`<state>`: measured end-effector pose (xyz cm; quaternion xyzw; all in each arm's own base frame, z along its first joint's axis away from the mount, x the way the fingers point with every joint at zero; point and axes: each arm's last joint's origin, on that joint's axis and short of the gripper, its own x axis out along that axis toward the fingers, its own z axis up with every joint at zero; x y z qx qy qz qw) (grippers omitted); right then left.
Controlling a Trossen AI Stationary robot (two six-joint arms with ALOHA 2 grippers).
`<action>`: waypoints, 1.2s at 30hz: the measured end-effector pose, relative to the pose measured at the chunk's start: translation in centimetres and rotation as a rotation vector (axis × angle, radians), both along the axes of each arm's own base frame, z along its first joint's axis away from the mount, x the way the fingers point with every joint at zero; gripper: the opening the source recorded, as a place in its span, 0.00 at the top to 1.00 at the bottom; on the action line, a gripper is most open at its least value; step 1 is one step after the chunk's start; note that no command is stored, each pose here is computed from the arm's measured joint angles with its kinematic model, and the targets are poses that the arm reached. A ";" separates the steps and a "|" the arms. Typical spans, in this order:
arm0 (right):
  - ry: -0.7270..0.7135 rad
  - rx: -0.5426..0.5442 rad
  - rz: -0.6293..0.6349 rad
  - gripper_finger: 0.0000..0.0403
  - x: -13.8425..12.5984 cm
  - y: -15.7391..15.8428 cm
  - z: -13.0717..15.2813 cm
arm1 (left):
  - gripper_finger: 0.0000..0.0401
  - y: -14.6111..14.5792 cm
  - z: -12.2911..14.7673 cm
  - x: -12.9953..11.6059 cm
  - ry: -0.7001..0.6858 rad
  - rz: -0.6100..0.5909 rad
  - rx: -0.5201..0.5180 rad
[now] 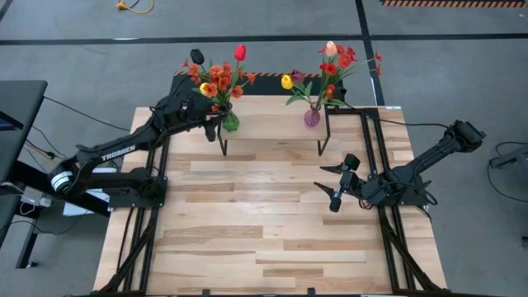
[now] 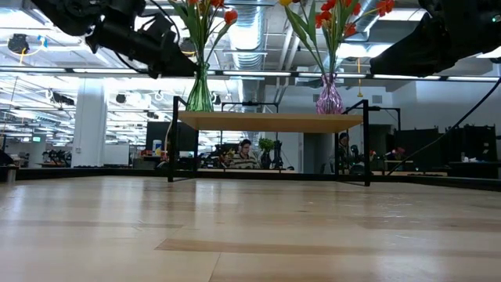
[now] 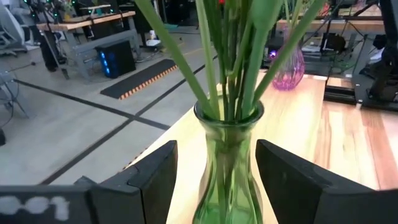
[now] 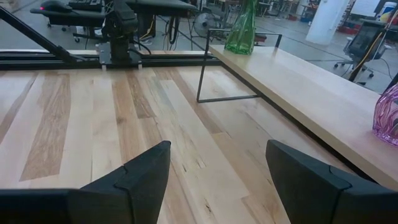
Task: Pick and place flowers into a vace then onto a shelf
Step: Return to Home Position
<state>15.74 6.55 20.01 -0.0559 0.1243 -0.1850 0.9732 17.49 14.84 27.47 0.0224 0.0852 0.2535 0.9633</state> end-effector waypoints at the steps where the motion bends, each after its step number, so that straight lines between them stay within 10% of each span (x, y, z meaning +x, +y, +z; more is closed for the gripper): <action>1: 0.000 0.000 0.000 0.36 0.0 0.0 0.0 | 0.48 -0.2 0.2 -0.2 0.000 0.002 0.002; 26: -0.036 0.030 -0.178 0.36 0.3 -1.5 0.0 | 0.48 -9.3 1.2 -5.3 -0.089 -0.276 -0.359; 36: -0.056 0.181 0.326 0.36 1.3 -2.1 1.3 | 0.48 -14.4 -2.7 -5.6 -0.236 -0.449 -0.282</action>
